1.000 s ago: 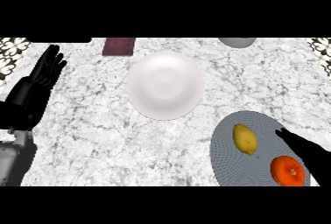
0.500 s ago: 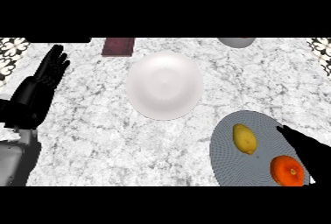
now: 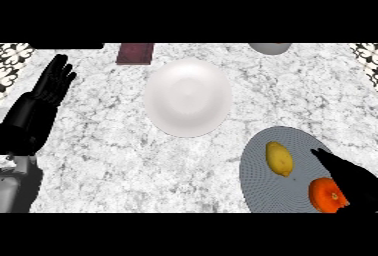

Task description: Pick the squash from the placemat and place it in the plate

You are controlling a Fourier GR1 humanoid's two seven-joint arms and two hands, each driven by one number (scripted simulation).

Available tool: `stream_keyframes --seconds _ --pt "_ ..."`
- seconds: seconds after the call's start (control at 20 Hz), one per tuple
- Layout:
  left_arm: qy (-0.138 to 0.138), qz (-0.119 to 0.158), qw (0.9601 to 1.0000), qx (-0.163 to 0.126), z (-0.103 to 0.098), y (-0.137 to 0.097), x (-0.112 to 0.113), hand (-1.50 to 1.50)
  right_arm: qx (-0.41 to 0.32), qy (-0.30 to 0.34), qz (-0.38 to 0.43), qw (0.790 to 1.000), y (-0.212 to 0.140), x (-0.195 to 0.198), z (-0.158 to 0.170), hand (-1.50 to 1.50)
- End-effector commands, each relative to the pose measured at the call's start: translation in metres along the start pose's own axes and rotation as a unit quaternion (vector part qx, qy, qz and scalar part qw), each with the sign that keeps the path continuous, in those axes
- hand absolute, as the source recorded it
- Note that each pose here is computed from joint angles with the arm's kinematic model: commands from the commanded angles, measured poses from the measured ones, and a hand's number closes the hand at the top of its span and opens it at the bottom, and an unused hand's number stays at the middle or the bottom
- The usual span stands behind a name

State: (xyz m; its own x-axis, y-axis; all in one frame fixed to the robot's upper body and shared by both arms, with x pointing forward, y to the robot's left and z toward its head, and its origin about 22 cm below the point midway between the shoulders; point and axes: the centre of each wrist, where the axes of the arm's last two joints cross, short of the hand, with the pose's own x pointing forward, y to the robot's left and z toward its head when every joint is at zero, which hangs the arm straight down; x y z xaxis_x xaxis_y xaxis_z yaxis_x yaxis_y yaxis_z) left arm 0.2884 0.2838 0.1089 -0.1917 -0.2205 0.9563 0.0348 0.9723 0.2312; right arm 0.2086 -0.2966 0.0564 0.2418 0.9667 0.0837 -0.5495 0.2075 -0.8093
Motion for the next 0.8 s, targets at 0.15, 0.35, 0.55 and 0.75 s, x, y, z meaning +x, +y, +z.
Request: stream_keyframes --seconds 0.15,0.35,0.55,0.75 --pt "0.003 0.005 1.0000 0.005 0.003 -0.013 -0.019 0.00 0.018 0.023 0.013 0.999 0.026 0.007 -0.008 -1.50" --pt "0.006 -0.001 1.0000 0.005 -0.011 -0.013 -0.005 0.00 0.014 0.035 0.032 0.999 0.027 -0.015 -0.030 -1.50" --pt "0.001 -0.003 1.0000 -0.002 -0.003 -0.017 -0.009 0.00 -0.086 -0.031 0.010 0.996 0.025 -0.007 -0.033 1.50" --pt "0.004 0.003 1.0000 0.004 -0.010 0.005 -0.018 0.00 -0.147 -0.048 0.031 0.988 0.017 -0.011 -0.036 1.50"
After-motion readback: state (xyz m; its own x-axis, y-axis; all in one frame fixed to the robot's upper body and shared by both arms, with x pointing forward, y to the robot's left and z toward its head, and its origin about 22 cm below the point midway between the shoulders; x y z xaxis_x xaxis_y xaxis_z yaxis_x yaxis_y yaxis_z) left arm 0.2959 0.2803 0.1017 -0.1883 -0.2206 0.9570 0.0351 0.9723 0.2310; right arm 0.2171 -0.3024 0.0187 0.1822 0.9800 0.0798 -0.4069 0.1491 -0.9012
